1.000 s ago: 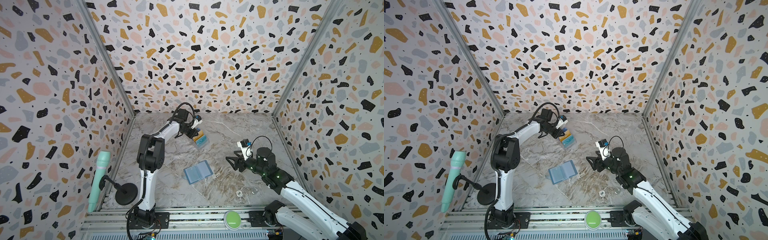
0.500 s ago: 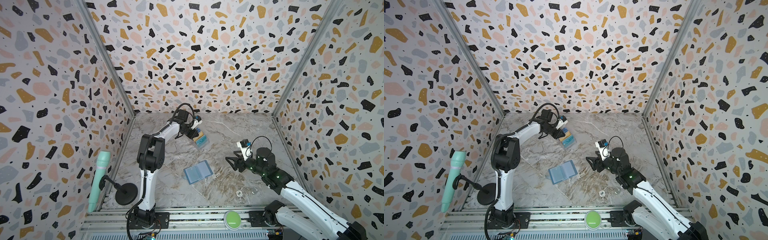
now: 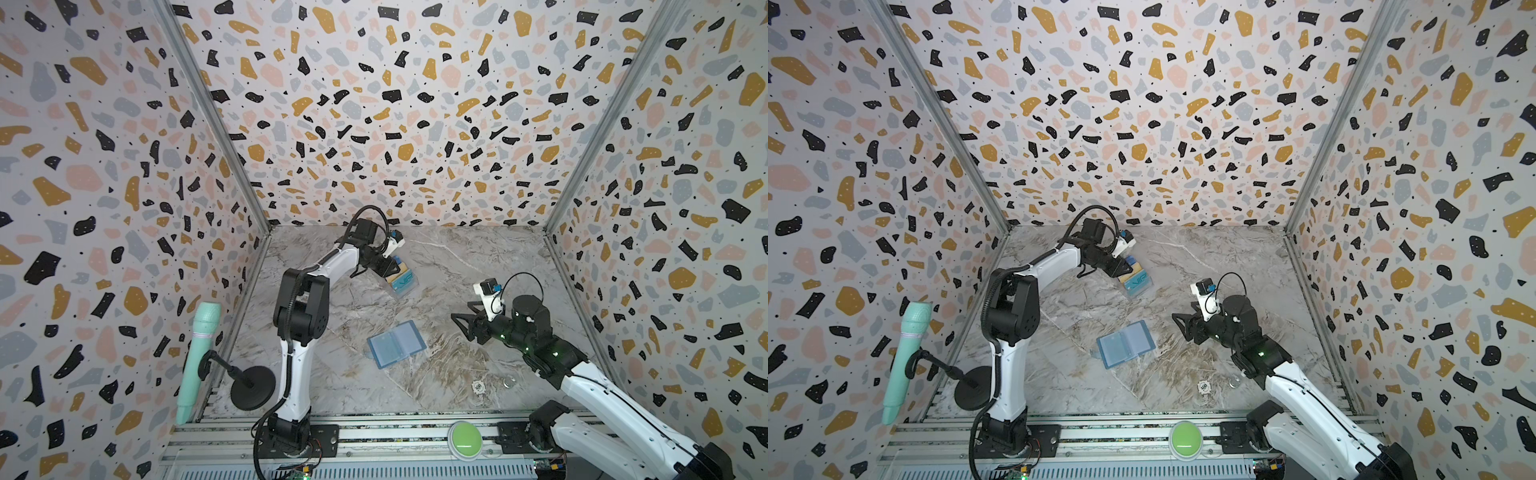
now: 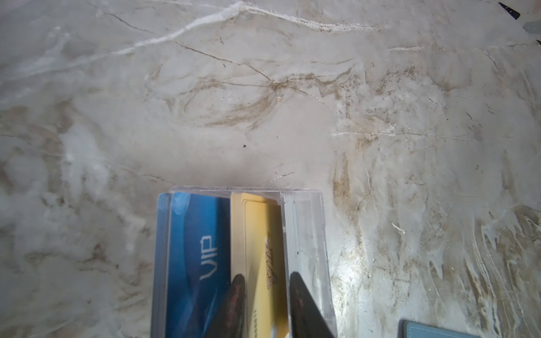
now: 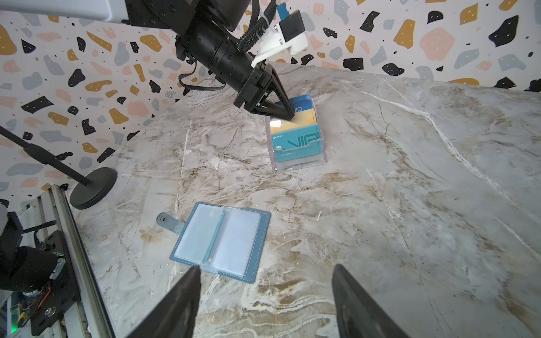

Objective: Take the credit cards out of the card holder

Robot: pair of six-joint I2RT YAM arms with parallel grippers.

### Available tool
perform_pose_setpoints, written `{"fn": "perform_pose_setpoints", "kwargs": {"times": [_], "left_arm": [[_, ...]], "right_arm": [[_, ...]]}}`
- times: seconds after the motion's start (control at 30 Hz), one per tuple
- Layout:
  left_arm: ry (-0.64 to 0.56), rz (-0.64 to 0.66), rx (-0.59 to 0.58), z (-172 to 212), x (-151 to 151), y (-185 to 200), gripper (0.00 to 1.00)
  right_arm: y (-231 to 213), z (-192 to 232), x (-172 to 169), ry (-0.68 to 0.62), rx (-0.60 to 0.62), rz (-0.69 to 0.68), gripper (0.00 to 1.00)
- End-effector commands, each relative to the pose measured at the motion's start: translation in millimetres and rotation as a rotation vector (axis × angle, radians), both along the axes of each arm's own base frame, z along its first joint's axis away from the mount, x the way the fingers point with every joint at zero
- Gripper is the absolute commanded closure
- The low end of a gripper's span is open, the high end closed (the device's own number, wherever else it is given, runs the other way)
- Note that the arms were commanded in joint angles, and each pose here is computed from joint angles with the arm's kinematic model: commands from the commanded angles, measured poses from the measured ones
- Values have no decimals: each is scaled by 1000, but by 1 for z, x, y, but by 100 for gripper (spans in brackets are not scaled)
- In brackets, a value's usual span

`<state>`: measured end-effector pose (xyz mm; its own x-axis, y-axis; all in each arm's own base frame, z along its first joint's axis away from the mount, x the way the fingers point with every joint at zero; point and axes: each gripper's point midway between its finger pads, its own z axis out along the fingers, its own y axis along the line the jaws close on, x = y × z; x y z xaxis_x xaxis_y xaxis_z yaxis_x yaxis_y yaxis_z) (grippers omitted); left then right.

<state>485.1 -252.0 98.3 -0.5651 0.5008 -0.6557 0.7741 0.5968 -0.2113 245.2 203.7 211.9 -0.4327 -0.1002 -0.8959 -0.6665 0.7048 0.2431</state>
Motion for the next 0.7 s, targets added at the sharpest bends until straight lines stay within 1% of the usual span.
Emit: {"fn": "perform_pose_setpoints", "kwargs": {"times": [0.0, 0.13, 0.3, 0.37, 0.5, 0.6, 0.67], "left_arm": [[-112, 56, -37, 51, 9, 7, 68], [-165, 103, -73, 83, 3, 12, 66], [-217, 190, -102, 110, -21, 28, 63], [-224, 231, -120, 116, -38, 36, 60], [-223, 287, -193, 124, -78, 48, 60], [-185, 303, -243, 117, -111, 52, 63], [-145, 327, -246, 103, -130, 55, 66]], "right_arm": [[1, 2, -1, -15, -1, 5, 29], [1, 1, 0, -12, -6, 5, 29], [2, 0, 0, -3, -7, 6, 29], [3, -1, 1, 7, -9, 9, 29], [8, -6, 0, 55, -16, 28, 29], [16, -10, -3, 105, -21, 69, 29], [21, -14, -5, 137, -22, 97, 30]]}}
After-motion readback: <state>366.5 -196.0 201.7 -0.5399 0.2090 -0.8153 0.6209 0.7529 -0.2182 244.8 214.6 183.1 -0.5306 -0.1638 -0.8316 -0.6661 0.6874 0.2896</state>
